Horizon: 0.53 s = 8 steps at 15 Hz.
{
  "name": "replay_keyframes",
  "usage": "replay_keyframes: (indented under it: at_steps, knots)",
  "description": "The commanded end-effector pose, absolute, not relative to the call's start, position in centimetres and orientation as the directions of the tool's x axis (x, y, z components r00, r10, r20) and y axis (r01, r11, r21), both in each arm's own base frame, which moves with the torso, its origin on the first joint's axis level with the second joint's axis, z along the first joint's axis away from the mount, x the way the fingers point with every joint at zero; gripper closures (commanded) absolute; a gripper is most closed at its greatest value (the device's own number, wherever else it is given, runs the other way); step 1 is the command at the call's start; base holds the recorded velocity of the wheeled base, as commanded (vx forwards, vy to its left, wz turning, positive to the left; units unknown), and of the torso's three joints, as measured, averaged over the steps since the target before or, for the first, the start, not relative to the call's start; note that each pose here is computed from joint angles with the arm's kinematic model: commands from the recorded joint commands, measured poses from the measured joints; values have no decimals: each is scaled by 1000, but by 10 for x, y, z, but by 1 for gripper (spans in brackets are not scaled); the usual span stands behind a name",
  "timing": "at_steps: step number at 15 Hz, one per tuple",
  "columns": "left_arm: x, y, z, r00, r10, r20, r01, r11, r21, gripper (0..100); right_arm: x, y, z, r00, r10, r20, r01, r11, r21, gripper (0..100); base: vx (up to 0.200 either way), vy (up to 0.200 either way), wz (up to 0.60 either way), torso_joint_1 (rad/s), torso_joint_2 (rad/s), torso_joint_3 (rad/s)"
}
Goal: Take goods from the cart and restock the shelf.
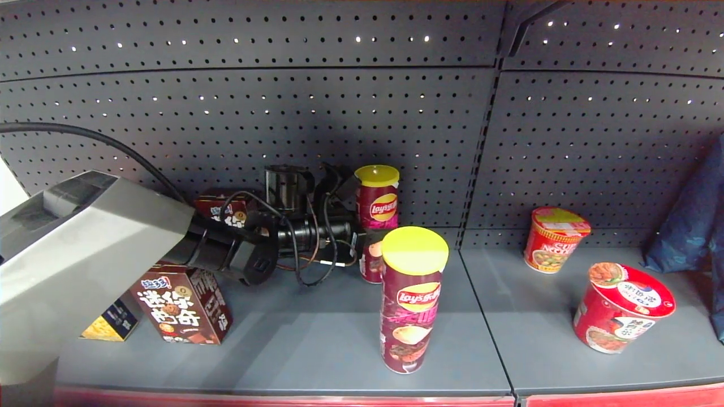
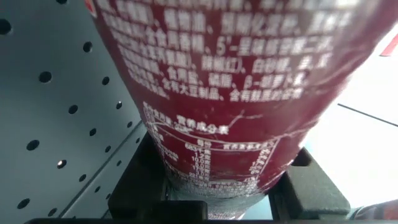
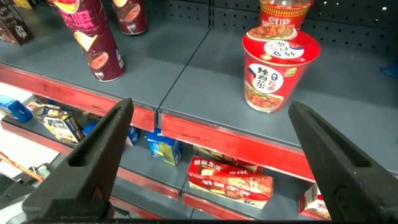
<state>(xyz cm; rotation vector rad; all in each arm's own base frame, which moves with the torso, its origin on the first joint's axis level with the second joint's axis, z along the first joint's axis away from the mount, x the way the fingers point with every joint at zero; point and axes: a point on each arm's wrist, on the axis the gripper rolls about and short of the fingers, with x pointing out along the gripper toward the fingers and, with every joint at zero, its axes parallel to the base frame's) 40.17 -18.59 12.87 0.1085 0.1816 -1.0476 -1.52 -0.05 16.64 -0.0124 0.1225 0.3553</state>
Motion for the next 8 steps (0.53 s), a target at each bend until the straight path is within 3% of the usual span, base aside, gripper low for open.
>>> replay_keyframes:
  at_steps: [1,2,8]
  knots:
    - [402,-186,128,487,-850,-201,868,496,6,100,-15,0,166,929,347,-127,-348,937,11,0,0,0,0,0,0,0]
    - [402,-186,129,487,-850,-200,869,495,14,0,-15,0,166,929,347,-127,-348,937,11,0,0,0,0,0,0,0]
    - [401,-185,134,489,-851,-190,869,495,20,0,-14,0,166,929,348,-129,-350,937,11,0,0,0,0,0,0,0]
